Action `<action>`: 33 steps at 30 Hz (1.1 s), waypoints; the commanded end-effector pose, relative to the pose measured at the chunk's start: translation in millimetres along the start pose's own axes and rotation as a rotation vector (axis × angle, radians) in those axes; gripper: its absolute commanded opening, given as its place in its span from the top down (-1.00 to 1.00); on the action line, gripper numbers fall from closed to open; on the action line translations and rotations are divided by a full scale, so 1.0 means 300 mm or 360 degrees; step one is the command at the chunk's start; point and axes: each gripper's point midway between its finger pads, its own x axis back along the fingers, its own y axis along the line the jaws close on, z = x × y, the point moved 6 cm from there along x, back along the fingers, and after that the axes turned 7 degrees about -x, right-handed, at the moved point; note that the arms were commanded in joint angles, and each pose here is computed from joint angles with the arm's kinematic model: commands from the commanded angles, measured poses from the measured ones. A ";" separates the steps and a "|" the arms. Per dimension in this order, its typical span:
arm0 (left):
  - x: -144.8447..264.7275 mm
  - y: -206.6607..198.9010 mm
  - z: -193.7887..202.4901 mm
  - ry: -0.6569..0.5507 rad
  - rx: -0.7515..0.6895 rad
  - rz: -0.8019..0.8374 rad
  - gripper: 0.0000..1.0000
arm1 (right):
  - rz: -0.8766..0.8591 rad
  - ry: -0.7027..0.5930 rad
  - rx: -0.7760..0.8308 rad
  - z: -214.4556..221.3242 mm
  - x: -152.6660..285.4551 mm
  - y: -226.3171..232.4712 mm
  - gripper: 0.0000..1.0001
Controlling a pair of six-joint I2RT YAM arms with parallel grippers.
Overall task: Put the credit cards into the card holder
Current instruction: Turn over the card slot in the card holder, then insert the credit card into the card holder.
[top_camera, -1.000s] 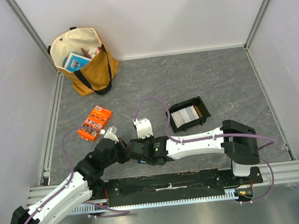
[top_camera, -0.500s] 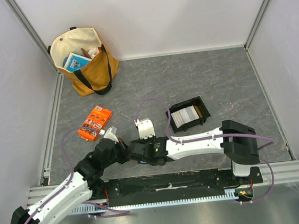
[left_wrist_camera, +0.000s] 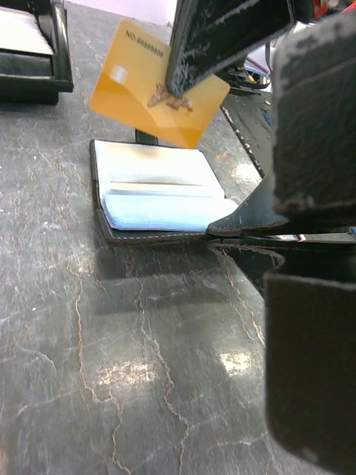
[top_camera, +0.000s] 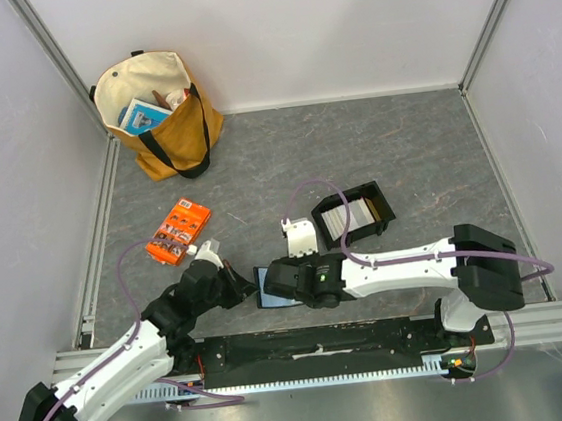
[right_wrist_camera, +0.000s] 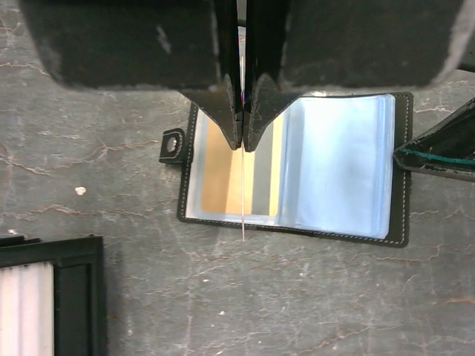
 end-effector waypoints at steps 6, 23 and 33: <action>-0.013 0.007 -0.007 -0.0008 -0.0013 -0.0052 0.97 | -0.0293 0.0007 -0.0283 -0.073 0.022 -0.007 1.00; -0.044 0.070 0.031 0.0083 -0.0003 -0.0224 0.96 | -0.0785 0.0362 -0.0601 0.010 -0.080 -0.004 1.00; -0.042 0.065 0.029 0.0079 0.0014 -0.0217 0.96 | -0.0834 0.0464 -0.0695 0.064 -0.111 -0.027 1.00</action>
